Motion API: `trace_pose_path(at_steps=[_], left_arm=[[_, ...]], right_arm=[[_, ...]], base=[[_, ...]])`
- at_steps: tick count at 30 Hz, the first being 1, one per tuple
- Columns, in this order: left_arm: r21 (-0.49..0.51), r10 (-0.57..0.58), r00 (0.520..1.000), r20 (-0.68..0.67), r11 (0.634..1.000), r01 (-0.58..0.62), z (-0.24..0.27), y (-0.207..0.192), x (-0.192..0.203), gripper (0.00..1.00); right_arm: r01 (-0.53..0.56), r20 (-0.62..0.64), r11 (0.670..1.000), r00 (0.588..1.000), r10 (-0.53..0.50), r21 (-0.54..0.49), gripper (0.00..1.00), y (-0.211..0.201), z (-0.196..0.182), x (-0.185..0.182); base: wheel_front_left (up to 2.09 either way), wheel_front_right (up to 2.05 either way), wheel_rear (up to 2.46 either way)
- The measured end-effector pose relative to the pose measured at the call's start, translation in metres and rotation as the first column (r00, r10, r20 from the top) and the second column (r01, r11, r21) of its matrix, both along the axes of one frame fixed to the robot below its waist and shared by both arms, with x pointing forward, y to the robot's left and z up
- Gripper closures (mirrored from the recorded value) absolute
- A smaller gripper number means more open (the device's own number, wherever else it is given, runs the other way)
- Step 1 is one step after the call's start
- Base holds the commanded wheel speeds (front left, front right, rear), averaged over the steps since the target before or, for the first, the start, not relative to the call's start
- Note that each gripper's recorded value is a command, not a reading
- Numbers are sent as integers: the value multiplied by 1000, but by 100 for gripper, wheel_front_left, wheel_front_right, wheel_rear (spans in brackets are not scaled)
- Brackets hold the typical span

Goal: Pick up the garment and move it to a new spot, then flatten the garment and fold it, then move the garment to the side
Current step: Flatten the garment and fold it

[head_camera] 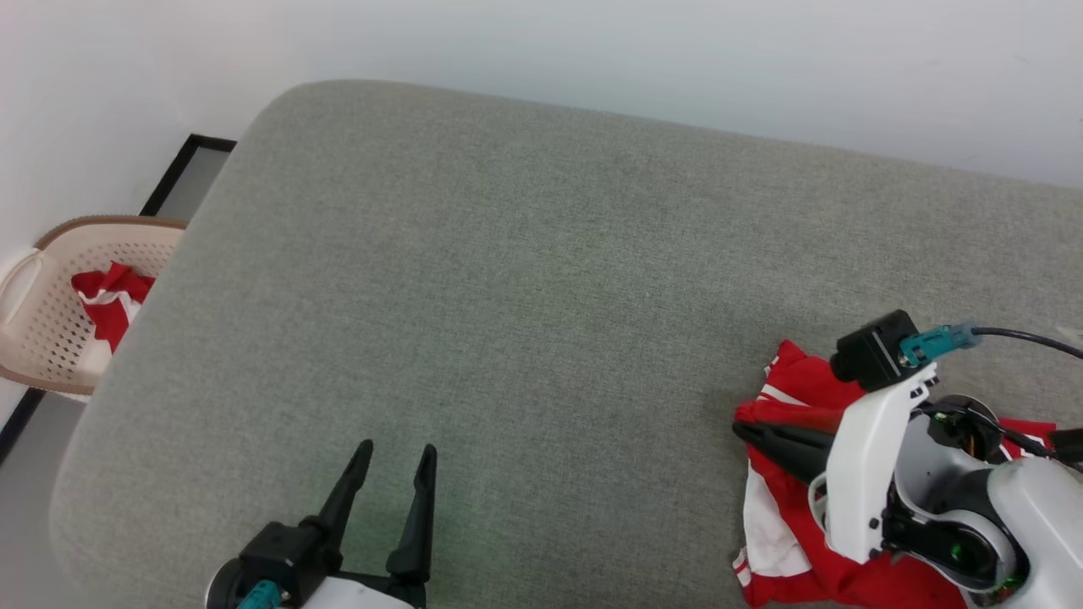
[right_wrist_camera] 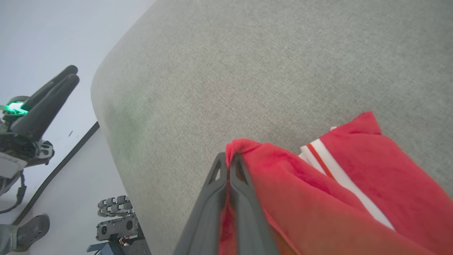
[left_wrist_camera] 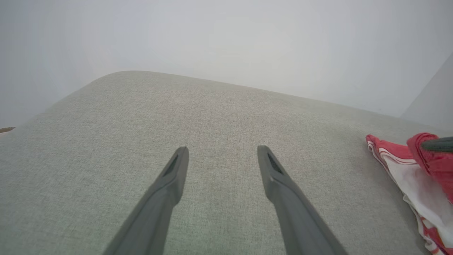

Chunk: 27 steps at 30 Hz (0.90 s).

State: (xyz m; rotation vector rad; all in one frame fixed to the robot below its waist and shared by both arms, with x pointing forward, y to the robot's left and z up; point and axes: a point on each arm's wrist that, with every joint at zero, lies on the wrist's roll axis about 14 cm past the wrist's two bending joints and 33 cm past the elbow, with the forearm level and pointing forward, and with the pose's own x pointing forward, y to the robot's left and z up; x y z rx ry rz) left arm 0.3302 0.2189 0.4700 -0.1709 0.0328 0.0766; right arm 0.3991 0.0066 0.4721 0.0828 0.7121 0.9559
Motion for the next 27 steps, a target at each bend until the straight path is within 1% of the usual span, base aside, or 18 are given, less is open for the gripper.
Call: trace_pose_path(at_steps=[8, 11, 16, 18, 19, 20, 21, 22, 24, 26, 27], left_arm=[[-2, -4, 1000, 7, 1000, 4, 2, -2, 4, 0], [-3, -9, 1000, 6, 1000, 9, 1, -3, 6, 0], [-11, -20, 1000, -2, 1000, 20, -2, -8, 8, 0], [-14, -25, 1000, -6, 1000, 25, -3, -9, 9, 0], [-15, -25, 1000, -6, 1000, 25, -3, -9, 9, 0], [-15, -24, 1000, -5, 1000, 24, -3, -8, 10, 0], [-14, -22, 1000, -3, 1000, 22, -2, -7, 11, 0], [-13, -24, 1000, -2, 1000, 24, -2, -7, 12, 0], [-10, -31, 1000, -4, 999, 31, -3, -8, 14, 0], [-11, -44, 999, -6, 999, 44, -4, -11, 17, 0], [-10, -48, 999, -5, 999, 48, -4, -12, 19, 0]], right_arm=[[59, 66, 998, 996, -59, 9, 100, 2, -4, 25], [69, 58, 997, 996, -70, 22, 100, 7, -7, 27], [75, 10, 997, 997, -75, -5, 100, 10, -28, 24], [83, 12, 997, 996, -83, -5, 100, 10, -33, 24], [90, 19, 996, 996, -90, 3, 96, 10, -31, 27], [92, 29, 996, 995, -92, 13, 71, 12, -28, 29], [92, 32, 996, 995, -92, 24, 51, 13, -26, 29], [93, 30, 995, 995, -94, 34, 0, 14, -25, 29], [94, 28, 995, 995, -95, 45, 0, 12, -23, 29], [120, 22, 989, 992, -122, 84, 0, 8, -15, 33], [124, 26, 988, 992, -127, 88, 0, 5, -13, 35]], base=[[0, 0, 0], [0, 0, 0], [0, 0, 0], [0, 0, 0], [0, 0, 0], [0, 0, 0], [0, 0, 0], [0, 0, 0], [0, 0, 0], [0, 0, 0], [0, 0, 0]])
